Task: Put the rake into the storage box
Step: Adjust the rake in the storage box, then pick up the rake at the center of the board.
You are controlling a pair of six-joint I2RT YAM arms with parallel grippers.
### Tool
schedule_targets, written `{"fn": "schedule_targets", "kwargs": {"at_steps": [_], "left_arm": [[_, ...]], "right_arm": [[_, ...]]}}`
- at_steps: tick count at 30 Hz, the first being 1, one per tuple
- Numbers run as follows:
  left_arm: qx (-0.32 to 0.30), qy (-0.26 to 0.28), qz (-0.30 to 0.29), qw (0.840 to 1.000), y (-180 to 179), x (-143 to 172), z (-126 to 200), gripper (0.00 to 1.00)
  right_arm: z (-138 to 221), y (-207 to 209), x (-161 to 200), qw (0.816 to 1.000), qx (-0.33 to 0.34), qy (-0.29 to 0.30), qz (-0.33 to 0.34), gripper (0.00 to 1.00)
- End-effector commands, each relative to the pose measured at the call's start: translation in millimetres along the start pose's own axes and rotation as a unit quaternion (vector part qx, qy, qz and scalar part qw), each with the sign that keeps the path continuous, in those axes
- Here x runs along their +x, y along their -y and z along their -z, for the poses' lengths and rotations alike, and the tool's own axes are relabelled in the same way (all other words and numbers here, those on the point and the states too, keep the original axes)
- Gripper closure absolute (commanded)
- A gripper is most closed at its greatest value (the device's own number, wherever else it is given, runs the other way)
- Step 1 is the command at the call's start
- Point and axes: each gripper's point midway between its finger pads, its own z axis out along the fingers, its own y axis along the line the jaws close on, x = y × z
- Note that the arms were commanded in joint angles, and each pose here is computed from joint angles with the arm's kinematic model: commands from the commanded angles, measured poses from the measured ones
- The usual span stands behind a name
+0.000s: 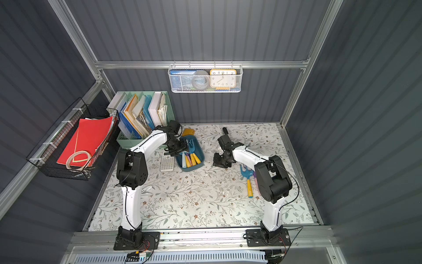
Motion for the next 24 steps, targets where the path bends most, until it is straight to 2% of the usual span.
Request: {"fn": "schedule_targets", "kwargs": {"at_steps": [1,5,8,11,15,19,22,24], "left_arm": [[-0.02,0.033,-0.002,0.999,-6.7,-8.0,22.3,0.27],[-0.012,0.064,-0.006,0.998,-3.0,-14.1,41.3,0.32],[-0.002,0.089,-0.009,0.996,1.8,-22.0,48.6,0.31],[-0.02,0.095,-0.01,0.995,-4.0,-24.7,49.0,0.29],[-0.037,0.095,-0.018,0.995,-11.1,-23.0,48.6,0.29],[-0.028,0.1,-0.02,0.994,-7.6,-24.8,49.6,0.28],[-0.022,0.1,-0.021,0.995,-4.6,-26.0,48.5,0.27],[-0.019,0.098,-0.021,0.995,-3.7,-25.7,46.9,0.27]], "right_arm": [[17.2,7.8,-8.8,0.999,0.033,0.033,-0.003,0.64],[37.5,39.6,-15.4,0.989,0.114,0.082,-0.039,0.59],[54.8,74.1,-13.5,0.972,0.177,0.128,-0.093,0.53],[66.1,106.2,3.2,0.951,0.228,0.144,-0.154,0.51],[65.8,130.4,35.9,0.939,0.273,0.111,-0.177,0.49],[64.7,144.1,60.2,0.933,0.306,0.069,-0.178,0.47],[72.2,153.0,67.3,0.926,0.325,0.076,-0.179,0.46],[78.6,153.6,66.2,0.924,0.325,0.085,-0.18,0.39]]}}
